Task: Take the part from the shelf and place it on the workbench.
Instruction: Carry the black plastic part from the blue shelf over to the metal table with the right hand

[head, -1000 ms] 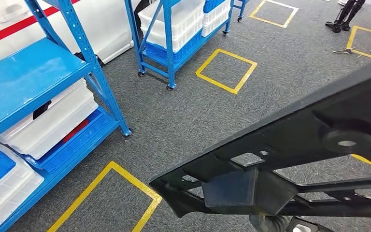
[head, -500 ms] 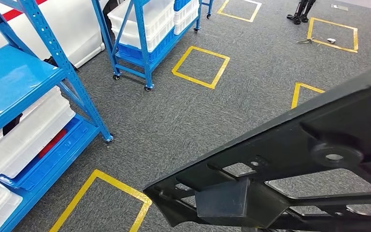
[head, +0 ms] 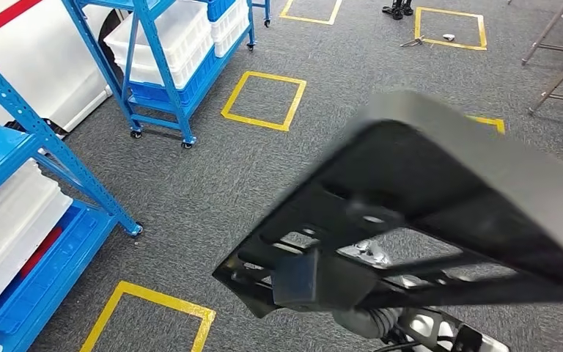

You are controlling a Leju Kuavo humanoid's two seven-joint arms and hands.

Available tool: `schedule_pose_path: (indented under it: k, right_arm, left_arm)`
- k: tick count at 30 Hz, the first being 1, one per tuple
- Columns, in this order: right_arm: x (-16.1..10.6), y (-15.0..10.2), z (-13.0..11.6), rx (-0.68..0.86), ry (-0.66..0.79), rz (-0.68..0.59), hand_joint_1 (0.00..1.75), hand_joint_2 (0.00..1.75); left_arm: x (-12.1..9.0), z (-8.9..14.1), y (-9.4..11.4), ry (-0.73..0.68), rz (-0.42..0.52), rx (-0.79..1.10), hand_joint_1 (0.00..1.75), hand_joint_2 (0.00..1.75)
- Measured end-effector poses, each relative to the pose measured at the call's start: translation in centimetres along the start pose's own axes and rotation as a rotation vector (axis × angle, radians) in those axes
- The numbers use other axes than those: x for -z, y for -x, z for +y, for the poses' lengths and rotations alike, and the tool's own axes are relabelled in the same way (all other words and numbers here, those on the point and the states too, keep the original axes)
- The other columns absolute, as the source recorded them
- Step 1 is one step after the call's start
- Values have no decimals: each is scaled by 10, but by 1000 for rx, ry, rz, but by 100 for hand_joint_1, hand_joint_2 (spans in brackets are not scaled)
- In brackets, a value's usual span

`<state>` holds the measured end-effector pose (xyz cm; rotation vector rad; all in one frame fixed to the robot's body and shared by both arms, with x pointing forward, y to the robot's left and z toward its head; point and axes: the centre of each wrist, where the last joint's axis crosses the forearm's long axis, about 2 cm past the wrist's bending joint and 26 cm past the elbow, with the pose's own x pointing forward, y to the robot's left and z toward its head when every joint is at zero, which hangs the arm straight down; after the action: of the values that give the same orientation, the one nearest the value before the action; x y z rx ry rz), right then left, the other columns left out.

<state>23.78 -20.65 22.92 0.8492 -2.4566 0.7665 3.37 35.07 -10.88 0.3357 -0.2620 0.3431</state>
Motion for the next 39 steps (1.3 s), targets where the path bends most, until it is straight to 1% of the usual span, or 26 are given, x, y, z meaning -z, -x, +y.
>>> schedule_pose_path:
  k: [6,10,14,20,25,31,39]
  right_arm:
    - [10,22,-13,-4,-75,37,175,175]
    - [12,28,-22,-9,-82,49,175,175]
    - [8,32,-27,-14,-61,67,175,175]
    - [-8,32,-29,-29,-19,110,175,175]
    - [-22,29,-30,-25,11,140,175,175]
    - [-29,29,-27,17,18,152,175,175]
    - [-33,26,-24,27,29,153,175,175]
  left_arm:
    - [0,0,1,1,-9,-15,0,175]
    - [-1,-1,2,5,-7,-17,0,175]
    - [-1,2,10,2,5,-11,0,175]
    - [-2,1,12,10,3,-1,0,175]
    - [-2,-1,9,6,3,-7,0,175]
    - [-3,0,12,-26,27,-22,0,175]
    - [-2,0,8,-36,13,-49,0,175]
